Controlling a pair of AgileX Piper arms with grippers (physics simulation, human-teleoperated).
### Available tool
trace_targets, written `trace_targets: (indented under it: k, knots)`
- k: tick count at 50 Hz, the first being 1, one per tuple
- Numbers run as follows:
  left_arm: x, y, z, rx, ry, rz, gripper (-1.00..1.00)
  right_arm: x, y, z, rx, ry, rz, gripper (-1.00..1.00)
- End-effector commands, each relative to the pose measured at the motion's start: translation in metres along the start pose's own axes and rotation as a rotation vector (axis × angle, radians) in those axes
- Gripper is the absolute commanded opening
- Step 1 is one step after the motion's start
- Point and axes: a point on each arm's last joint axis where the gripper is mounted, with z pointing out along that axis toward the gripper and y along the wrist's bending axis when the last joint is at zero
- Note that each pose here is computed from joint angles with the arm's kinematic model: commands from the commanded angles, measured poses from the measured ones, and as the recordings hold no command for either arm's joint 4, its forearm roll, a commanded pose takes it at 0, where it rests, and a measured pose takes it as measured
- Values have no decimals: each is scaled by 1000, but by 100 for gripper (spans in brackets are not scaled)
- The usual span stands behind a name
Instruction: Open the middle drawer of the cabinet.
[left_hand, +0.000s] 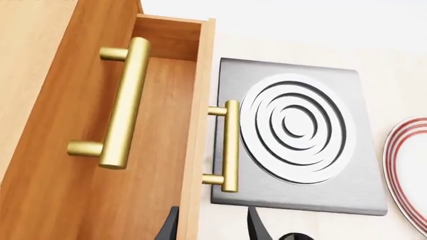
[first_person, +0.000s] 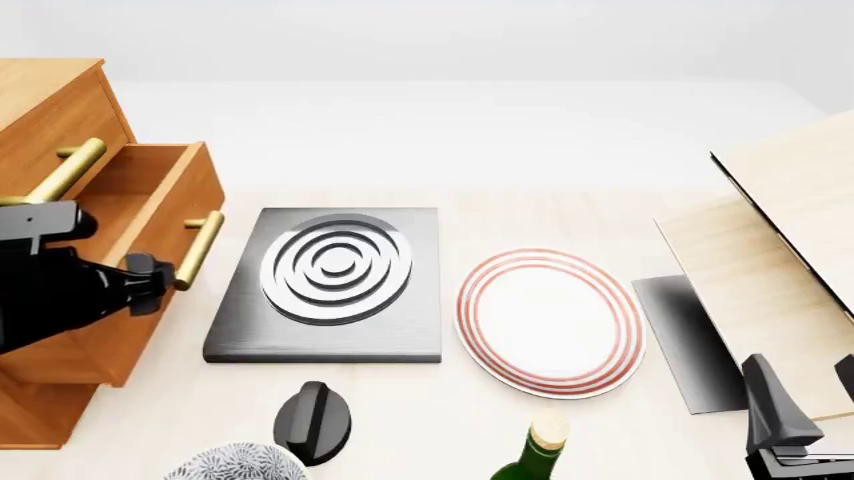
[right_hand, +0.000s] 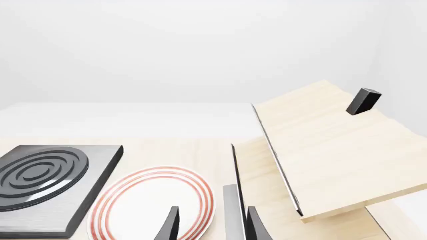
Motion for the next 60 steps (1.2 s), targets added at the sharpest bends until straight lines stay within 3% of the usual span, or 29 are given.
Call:
trace_targets:
  k: [1,60]
  knots:
    - [0,-4,-6,23,-10,-4,100,0,0,0,-2,0,1,100]
    - [3,-28,-9,121,21,20,100,0,0,0,-2,0,1,100]
